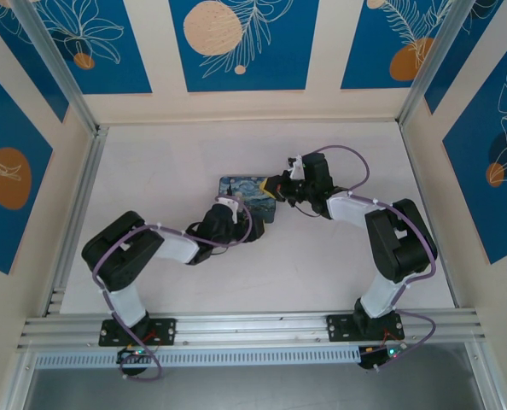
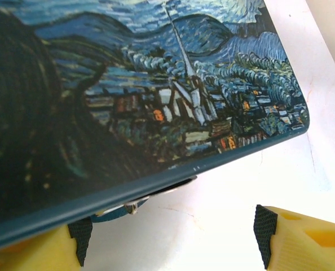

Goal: Unlock a padlock with a key

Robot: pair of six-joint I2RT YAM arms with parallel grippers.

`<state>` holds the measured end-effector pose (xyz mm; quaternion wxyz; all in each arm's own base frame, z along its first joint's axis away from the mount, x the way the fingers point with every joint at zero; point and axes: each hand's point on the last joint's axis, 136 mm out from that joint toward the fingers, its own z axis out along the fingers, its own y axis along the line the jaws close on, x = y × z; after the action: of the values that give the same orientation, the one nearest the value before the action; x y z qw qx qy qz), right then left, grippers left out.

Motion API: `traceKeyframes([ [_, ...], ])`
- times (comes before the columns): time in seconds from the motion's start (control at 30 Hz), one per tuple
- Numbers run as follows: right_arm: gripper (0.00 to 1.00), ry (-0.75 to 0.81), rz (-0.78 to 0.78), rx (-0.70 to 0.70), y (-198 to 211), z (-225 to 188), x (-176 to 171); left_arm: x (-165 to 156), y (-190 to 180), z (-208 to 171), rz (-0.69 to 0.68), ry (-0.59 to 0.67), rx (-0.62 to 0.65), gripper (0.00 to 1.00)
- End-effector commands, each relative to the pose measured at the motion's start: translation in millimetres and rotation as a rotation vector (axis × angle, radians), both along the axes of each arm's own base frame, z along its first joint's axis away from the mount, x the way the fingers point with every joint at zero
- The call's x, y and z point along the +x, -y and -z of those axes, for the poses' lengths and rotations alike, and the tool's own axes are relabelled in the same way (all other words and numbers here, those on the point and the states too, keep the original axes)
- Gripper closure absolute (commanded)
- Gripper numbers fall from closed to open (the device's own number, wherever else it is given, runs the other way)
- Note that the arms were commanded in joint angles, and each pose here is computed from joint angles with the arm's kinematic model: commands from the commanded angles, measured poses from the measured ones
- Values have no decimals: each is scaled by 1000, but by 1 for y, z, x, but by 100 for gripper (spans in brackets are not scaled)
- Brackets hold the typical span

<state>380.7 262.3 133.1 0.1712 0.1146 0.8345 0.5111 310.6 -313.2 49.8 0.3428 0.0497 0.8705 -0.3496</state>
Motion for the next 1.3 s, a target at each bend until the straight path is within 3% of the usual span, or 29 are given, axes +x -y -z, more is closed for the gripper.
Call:
traceKeyframes([
  [0.0, 100, -16, -12, 15, -1, 2, 3, 3, 1, 10, 5, 14, 69, 23],
  [0.37, 100, -35, -5, 6, 3, 10, 7, 13, 36, -49, 40, 53, -186, 24],
  [0.53, 100, -40, -2, 4, 5, 12, 8, 17, 38, -44, 3, 23, -232, 24],
  [0.8, 100, -43, 0, 4, 8, 12, 9, 16, 24, -12, -39, -11, -121, 25],
  [1.03, 100, -42, 10, -2, 13, 16, 12, 13, 10, -17, 17, 53, 71, 23],
  [1.27, 100, -64, 18, -3, 17, 27, 12, 17, 17, -9, 65, 57, 130, 22],
])
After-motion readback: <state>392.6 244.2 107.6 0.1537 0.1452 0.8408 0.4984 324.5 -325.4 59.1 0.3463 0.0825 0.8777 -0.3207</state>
